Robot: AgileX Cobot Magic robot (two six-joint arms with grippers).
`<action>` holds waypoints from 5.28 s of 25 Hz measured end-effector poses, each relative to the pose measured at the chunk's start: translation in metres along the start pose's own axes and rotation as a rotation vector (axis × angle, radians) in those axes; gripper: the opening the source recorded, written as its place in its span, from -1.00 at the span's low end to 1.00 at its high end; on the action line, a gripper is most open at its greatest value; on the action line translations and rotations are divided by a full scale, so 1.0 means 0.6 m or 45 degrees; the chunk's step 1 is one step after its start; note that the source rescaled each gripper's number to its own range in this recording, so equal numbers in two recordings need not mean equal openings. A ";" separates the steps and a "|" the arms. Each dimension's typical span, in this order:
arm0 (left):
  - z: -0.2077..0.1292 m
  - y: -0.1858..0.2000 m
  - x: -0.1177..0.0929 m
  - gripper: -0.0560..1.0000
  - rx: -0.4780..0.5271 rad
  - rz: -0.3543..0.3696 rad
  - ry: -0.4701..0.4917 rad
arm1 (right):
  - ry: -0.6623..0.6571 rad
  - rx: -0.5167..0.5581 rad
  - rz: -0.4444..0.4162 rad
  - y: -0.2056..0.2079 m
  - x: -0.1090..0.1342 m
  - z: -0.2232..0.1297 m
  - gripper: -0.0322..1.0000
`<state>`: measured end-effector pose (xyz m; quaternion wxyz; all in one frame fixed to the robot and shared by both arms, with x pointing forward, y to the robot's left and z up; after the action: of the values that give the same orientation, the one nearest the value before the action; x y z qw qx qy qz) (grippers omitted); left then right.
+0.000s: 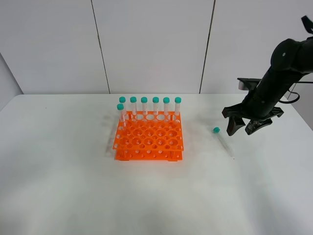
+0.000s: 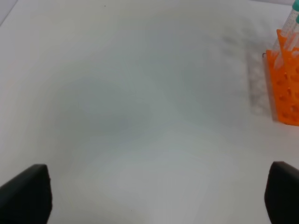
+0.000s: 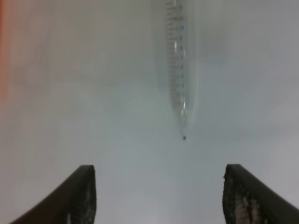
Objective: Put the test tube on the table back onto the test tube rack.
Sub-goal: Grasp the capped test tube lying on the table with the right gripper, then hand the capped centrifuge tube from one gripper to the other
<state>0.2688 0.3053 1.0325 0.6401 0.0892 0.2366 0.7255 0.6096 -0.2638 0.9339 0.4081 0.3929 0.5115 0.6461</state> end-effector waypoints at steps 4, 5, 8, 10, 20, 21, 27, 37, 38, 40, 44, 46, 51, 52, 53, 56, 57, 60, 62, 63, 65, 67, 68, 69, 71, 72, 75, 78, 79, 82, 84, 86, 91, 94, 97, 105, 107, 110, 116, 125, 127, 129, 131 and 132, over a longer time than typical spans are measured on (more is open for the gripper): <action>0.000 0.000 0.000 1.00 0.000 0.000 0.000 | 0.059 0.012 -0.002 -0.050 -0.004 0.011 0.53; 0.000 0.000 0.000 1.00 0.000 0.000 0.000 | 0.082 0.014 -0.004 -0.061 -0.001 0.014 0.53; 0.000 0.000 0.000 1.00 0.000 0.000 0.000 | 0.140 0.025 -0.013 -0.092 0.012 0.022 0.53; 0.000 0.000 0.000 1.00 0.000 0.000 0.000 | 0.165 0.036 -0.029 -0.108 0.020 0.027 0.53; 0.000 0.000 0.000 1.00 0.000 0.000 0.000 | 0.065 0.073 -0.148 -0.120 0.000 0.023 0.53; 0.000 0.000 0.000 1.00 0.000 0.000 0.000 | 0.063 0.075 -0.148 -0.120 0.000 0.023 0.53; 0.000 0.000 0.000 1.00 0.000 0.000 0.000 | 0.060 0.097 -0.142 -0.129 0.000 0.019 0.53; 0.000 0.000 0.000 1.00 0.000 0.000 0.000 | 0.048 0.141 -0.123 -0.149 0.000 0.013 0.53; 0.000 0.000 0.000 1.00 0.000 0.000 0.000 | 0.048 0.144 -0.122 -0.150 0.000 0.012 0.53; 0.000 0.000 0.000 1.00 0.000 0.000 0.000 | 0.047 0.147 -0.121 -0.152 0.000 0.012 0.53; 0.000 0.000 0.000 1.00 0.000 0.000 0.000 | 0.048 0.144 -0.122 -0.152 0.000 0.012 0.53; 0.000 0.000 0.000 1.00 0.000 0.000 0.000 | 0.048 0.144 -0.122 -0.152 0.000 0.012 0.53; 0.000 0.000 0.000 1.00 0.000 0.000 0.000 | 0.048 0.142 -0.122 -0.152 0.000 0.013 0.53; 0.000 0.000 0.000 1.00 0.000 0.000 0.000 | 0.048 0.142 -0.122 -0.153 0.000 0.013 0.53; 0.000 0.000 0.000 1.00 0.000 0.000 0.000 | 0.048 0.142 -0.122 -0.153 0.000 0.013 0.51; 0.000 0.000 0.000 1.00 0.000 0.000 0.000 | 0.047 0.141 -0.123 -0.153 0.000 0.013 0.16; 0.000 0.000 0.000 1.00 0.000 0.000 0.000 | 0.040 0.140 -0.123 -0.153 0.000 0.013 -0.03; 0.000 0.000 0.000 1.00 0.000 0.000 0.000 | 0.005 0.139 -0.125 -0.153 0.000 0.013 -0.87; 0.000 0.000 0.000 1.00 0.000 0.000 0.000 | -0.003 0.137 -0.126 -0.153 -0.001 0.013 -0.93; 0.000 0.000 0.000 1.00 0.000 0.000 0.000 | -0.004 0.137 -0.126 -0.153 -0.001 0.013 -0.93; 0.000 0.000 0.000 1.00 0.000 0.000 0.000 | -0.004 0.137 -0.126 -0.153 -0.001 0.013 -0.93; 0.000 0.000 0.000 1.00 0.000 0.000 0.000 | -0.005 0.139 -0.125 -0.153 0.000 0.013 -0.93; 0.000 0.000 0.000 1.00 0.000 0.000 0.000 | -0.005 0.141 -0.125 -0.153 0.000 0.013 -0.93; 0.000 0.000 0.000 1.00 0.000 0.000 0.000 | -0.005 0.141 -0.125 -0.153 0.000 0.013 -0.93; 0.000 0.000 0.000 1.00 0.000 0.000 0.000 | -0.005 0.141 -0.125 -0.153 0.000 0.013 -0.93; 0.000 0.000 0.000 1.00 0.000 0.000 0.000 | -0.005 0.142 -0.125 -0.153 0.000 0.013 -0.93; 0.000 0.000 0.000 1.00 0.000 0.000 0.000 | -0.004 0.143 -0.125 -0.152 0.000 0.012 -0.93; 0.000 0.000 0.000 1.00 0.000 0.000 0.000 | 0.003 0.133 -0.129 -0.143 0.000 0.014 -0.93; 0.000 0.000 0.000 1.00 0.000 0.000 0.000 | 0.004 0.131 -0.130 -0.134 0.001 0.016 -0.93; 0.000 0.000 0.000 1.00 0.000 0.000 0.000 | 0.019 0.118 -0.132 -0.104 0.002 0.027 -0.93; 0.000 0.000 0.000 1.00 0.000 0.000 0.000 | 0.045 0.108 -0.140 -0.083 0.002 0.035 -0.93; 0.000 0.000 0.000 1.00 0.000 0.000 0.000 | 0.048 0.080 -0.140 -0.061 0.004 0.044 -0.93; 0.000 0.000 0.000 1.00 0.000 0.000 0.000 | 0.132 -0.095 -0.130 0.005 0.017 0.069 -0.93; 0.000 0.000 0.000 1.00 0.000 0.000 0.000 | 0.142 -0.275 -0.128 0.055 0.028 0.086 -0.93; 0.000 0.000 0.000 1.00 0.000 0.000 0.000 | 0.167 -0.396 -0.121 0.097 0.039 0.093 -0.93; 0.000 0.000 0.000 1.00 0.000 0.000 0.000 | 0.314 -0.500 -0.041 0.134 0.103 0.100 -0.93; 0.000 0.000 0.000 1.00 0.000 0.000 0.000 | 0.405 -0.541 -0.016 0.132 0.151 0.110 -0.93; 0.000 0.000 0.000 1.00 0.000 0.000 0.000 | 0.543 -0.635 0.019 0.132 0.235 0.124 -0.93; 0.000 0.000 0.000 1.00 0.000 0.000 0.000 | 0.794 -0.917 0.083 0.148 0.403 0.130 -0.93; 0.000 0.000 0.000 1.00 0.000 0.000 0.000 | 1.076 -1.070 0.084 0.081 0.516 0.062 -0.93; 0.000 0.000 0.000 1.00 0.000 0.000 0.000 | 1.126 -1.081 0.063 0.055 0.519 0.035 -0.93; 0.000 0.000 0.000 1.00 0.000 0.000 0.000 | 1.169 -1.137 0.037 0.048 0.520 0.009 -0.93; 0.000 0.000 0.000 1.00 0.000 0.000 0.000 | 1.179 -1.212 0.018 0.047 0.517 -0.016 -0.93; 0.000 0.000 0.000 1.00 0.000 0.000 0.000 | 1.163 -1.259 0.019 0.054 0.515 -0.027 -0.93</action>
<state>0.2688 0.3053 1.0325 0.6401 0.0892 0.2366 0.7255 0.4797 0.0129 0.9909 0.2781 -0.1494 0.2741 0.9084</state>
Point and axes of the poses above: a point on each arm's last joint axis where the gripper is mounted, y pointing back along that axis away from the gripper, x along the wrist's bending axis when the last joint is at zero, z = x × y, the point moved 4 cm from there along -y, pointing out along that axis toward the gripper, and after that the axes turned 8 degrees about y, right-handed, at the moved point
